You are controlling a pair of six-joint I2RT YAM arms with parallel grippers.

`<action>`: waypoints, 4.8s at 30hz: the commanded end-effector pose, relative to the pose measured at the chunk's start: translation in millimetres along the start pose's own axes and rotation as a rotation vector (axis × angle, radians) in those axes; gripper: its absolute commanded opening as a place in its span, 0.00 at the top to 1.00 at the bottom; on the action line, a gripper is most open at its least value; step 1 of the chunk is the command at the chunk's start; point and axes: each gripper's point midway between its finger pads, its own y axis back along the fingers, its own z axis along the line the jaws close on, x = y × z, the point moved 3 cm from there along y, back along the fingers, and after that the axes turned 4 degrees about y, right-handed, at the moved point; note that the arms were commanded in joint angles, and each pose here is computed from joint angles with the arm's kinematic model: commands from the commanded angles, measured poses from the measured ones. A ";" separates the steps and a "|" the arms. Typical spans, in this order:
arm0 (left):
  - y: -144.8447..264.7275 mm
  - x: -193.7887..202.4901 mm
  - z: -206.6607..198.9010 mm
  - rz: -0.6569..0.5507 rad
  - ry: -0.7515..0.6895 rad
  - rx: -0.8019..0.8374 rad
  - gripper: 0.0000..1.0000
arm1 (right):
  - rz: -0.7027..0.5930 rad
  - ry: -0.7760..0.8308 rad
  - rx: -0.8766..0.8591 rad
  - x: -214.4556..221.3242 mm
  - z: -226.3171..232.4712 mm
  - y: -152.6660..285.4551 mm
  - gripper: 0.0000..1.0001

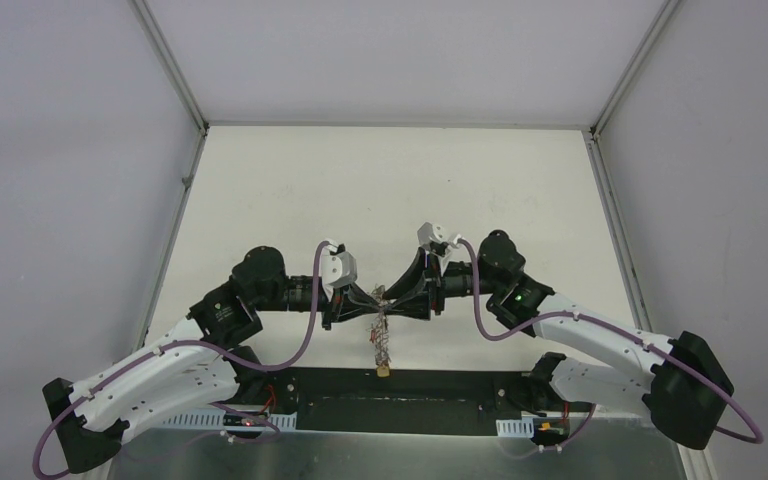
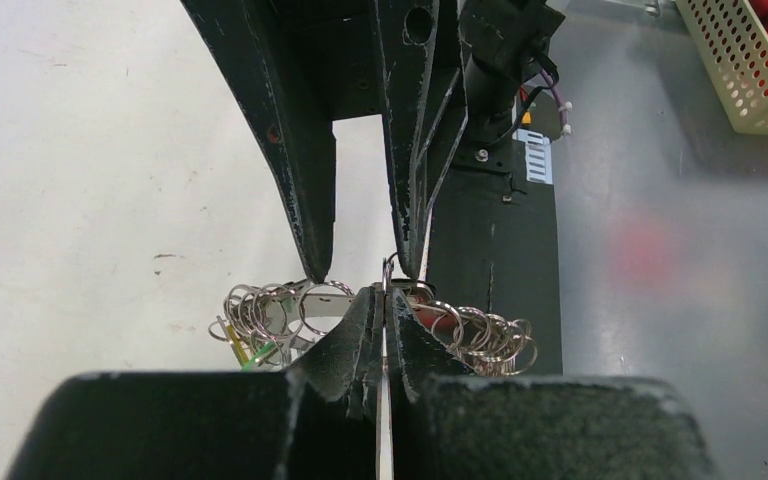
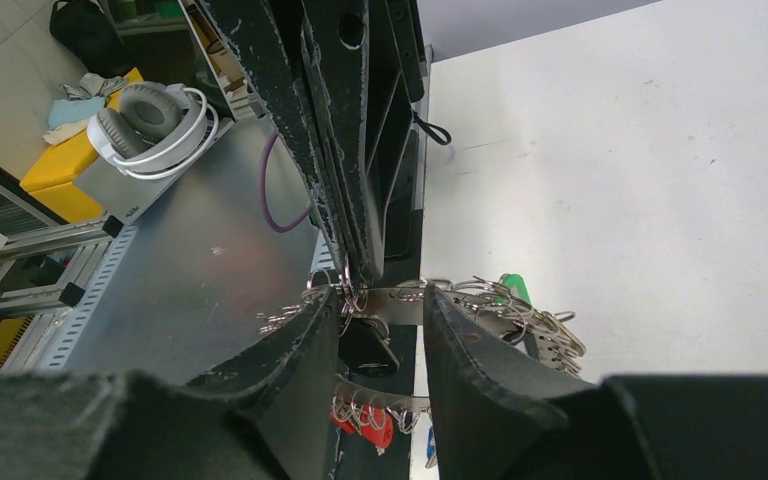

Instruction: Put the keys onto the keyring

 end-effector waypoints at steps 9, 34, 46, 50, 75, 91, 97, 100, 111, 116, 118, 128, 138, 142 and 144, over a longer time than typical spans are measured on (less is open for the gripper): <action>-0.1 -44.5 -13.7 -0.140 -0.090 0.059 1.00 | -0.064 0.093 -0.044 -22.5 7.2 -8.1 0.93; 2.1 -45.1 -14.0 -0.144 -0.098 0.052 1.00 | -0.093 0.179 0.010 -36.0 16.8 7.3 0.46; 1.8 -45.9 -13.7 -0.144 -0.097 0.051 1.00 | -0.061 0.140 -0.044 -27.8 15.3 -1.3 0.71; 1.8 -46.5 -13.8 -0.145 -0.100 0.052 1.00 | -0.057 0.132 -0.040 -25.9 13.7 -2.6 0.71; 7.2 -33.1 -7.3 -0.063 -0.114 0.002 0.74 | 0.057 0.090 0.054 -18.5 7.3 5.7 1.00; -10.3 -23.5 1.9 0.028 -0.176 0.046 0.62 | 0.392 -0.118 0.109 -13.9 14.2 21.8 1.00; -19.8 -13.0 5.6 0.015 -0.185 0.067 0.62 | 0.423 -0.148 0.107 -17.9 20.1 25.7 1.00; -23.6 -11.2 6.7 0.002 -0.181 0.074 0.63 | 0.416 -0.143 0.088 -19.4 23.1 25.5 1.00; -38.2 -5.7 1.9 0.014 -0.156 0.147 0.70 | 0.410 -0.145 0.076 -20.5 23.2 23.5 1.00; -42.5 -0.3 -3.0 0.039 -0.135 0.206 0.72 | 0.410 -0.147 0.078 -19.7 23.2 23.7 1.00; -43.9 1.7 -3.6 0.048 -0.126 0.217 0.76 | 0.410 -0.147 0.078 -19.7 23.2 23.7 1.00; -46.2 6.1 -5.0 0.073 -0.107 0.239 0.89 | 0.402 -0.137 0.082 -21.5 22.9 23.7 1.00; -45.7 7.7 -7.7 0.085 -0.107 0.256 1.00 | 0.400 -0.127 0.098 -21.6 20.9 24.3 1.00; -44.7 5.8 -6.3 0.084 -0.101 0.234 1.00 | 0.388 -0.111 0.118 -23.0 19.2 25.5 1.00; -42.8 3.5 -4.3 0.074 -0.104 0.207 1.00 | 0.366 -0.099 0.128 -26.5 19.3 25.7 0.88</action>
